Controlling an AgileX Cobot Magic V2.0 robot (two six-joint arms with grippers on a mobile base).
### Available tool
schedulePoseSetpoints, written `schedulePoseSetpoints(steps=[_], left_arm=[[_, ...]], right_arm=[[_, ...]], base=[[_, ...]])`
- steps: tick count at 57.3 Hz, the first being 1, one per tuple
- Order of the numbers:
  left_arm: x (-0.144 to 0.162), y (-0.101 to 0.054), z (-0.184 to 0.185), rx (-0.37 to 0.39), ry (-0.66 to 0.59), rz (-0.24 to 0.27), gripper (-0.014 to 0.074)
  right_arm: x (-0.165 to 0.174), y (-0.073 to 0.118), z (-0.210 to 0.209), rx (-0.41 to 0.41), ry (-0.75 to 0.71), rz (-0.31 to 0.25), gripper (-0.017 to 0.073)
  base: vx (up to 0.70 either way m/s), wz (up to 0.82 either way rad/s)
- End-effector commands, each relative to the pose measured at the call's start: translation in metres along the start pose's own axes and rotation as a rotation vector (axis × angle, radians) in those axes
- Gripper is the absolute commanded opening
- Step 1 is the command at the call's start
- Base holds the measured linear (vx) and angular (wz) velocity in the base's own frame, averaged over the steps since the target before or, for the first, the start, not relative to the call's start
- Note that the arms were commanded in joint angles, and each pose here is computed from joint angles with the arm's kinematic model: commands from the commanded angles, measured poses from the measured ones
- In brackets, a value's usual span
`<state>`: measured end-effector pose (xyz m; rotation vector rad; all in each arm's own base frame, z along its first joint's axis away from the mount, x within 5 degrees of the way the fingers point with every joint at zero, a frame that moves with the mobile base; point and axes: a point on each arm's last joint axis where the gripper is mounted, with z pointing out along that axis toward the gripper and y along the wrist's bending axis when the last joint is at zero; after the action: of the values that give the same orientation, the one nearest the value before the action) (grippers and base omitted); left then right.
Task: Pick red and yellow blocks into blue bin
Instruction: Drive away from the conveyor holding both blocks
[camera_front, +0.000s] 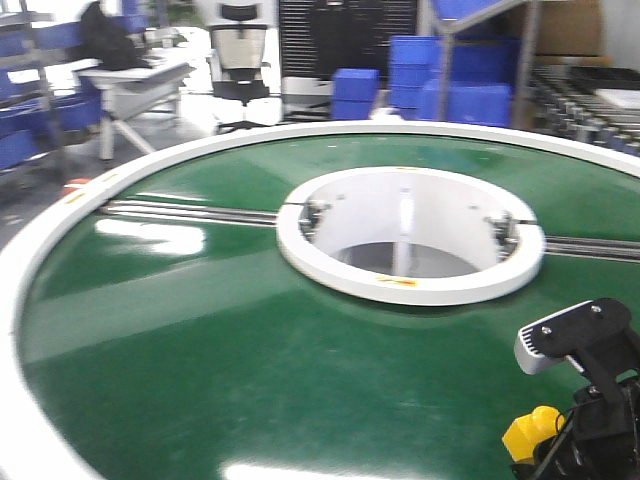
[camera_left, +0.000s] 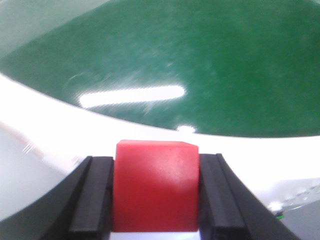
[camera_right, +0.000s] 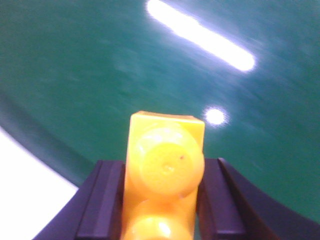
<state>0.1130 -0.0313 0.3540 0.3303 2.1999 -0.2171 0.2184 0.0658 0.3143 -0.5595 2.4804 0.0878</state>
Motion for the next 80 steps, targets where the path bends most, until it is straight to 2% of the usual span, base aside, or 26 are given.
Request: schedulePoseSetpoints(steps=[1, 80], left_arm=[[-0.0117, -0.0017, -0.006, 0.008, -0.093, -0.005, 0.0237], [-0.0117, -0.0017, -0.006, 0.008, -0.093, -0.005, 0.0237]], right_arm=[[-0.0094, -0.0013, -0.0126, 0.018, -0.094, -0.012, 0.0269], [-0.0093, -0.0013, -0.0126, 0.017, -0.093, -0.012, 0.0269]], base=[[-0.09, 0.51], [-0.11, 0.53]])
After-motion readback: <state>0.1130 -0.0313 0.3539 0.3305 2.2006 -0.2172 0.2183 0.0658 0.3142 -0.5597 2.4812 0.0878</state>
